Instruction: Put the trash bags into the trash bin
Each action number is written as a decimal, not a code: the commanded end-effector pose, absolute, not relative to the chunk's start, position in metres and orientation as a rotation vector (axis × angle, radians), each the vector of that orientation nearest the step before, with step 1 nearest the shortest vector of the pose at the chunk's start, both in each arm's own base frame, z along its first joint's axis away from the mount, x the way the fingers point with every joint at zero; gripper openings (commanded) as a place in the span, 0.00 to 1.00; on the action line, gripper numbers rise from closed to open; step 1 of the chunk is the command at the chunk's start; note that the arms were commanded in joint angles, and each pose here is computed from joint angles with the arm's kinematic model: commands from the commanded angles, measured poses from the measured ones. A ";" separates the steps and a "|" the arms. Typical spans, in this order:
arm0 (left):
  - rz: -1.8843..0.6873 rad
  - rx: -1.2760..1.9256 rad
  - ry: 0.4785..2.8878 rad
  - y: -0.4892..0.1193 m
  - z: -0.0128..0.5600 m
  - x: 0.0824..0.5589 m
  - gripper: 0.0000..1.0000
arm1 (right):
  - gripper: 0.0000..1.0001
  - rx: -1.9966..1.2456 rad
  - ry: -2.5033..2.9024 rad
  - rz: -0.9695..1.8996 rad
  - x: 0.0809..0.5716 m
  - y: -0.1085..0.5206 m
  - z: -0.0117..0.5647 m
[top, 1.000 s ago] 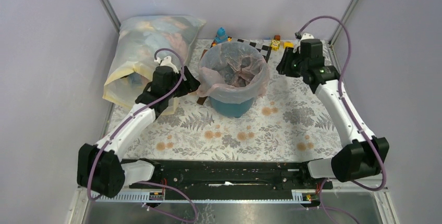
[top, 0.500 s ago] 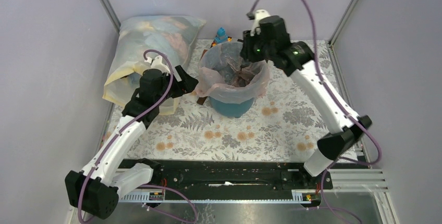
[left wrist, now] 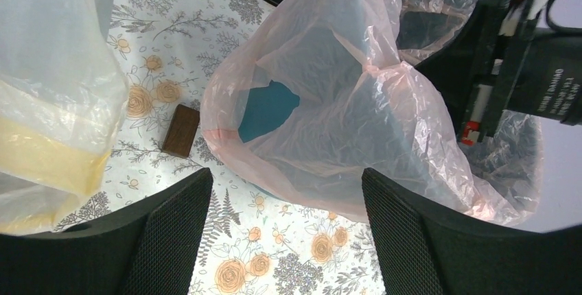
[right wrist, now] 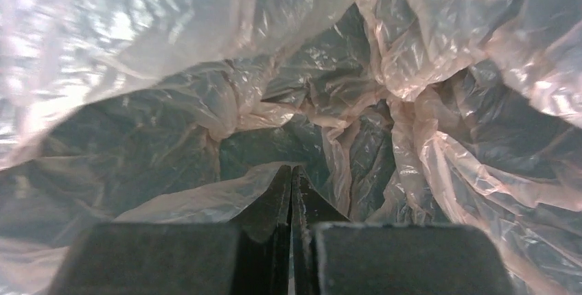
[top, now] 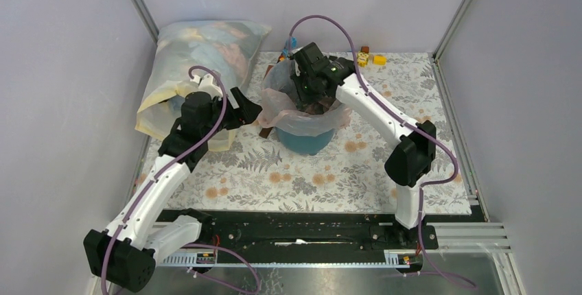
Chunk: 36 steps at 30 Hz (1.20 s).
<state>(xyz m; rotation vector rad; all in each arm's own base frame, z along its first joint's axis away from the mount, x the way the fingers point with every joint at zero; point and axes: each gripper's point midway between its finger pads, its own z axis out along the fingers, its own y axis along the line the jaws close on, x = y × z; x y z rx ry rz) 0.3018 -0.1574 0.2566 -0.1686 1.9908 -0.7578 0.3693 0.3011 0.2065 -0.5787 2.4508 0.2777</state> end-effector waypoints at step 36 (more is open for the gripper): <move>-0.950 -0.140 2.070 -0.205 0.204 0.323 0.64 | 0.00 -0.840 2.868 0.189 0.320 0.295 0.004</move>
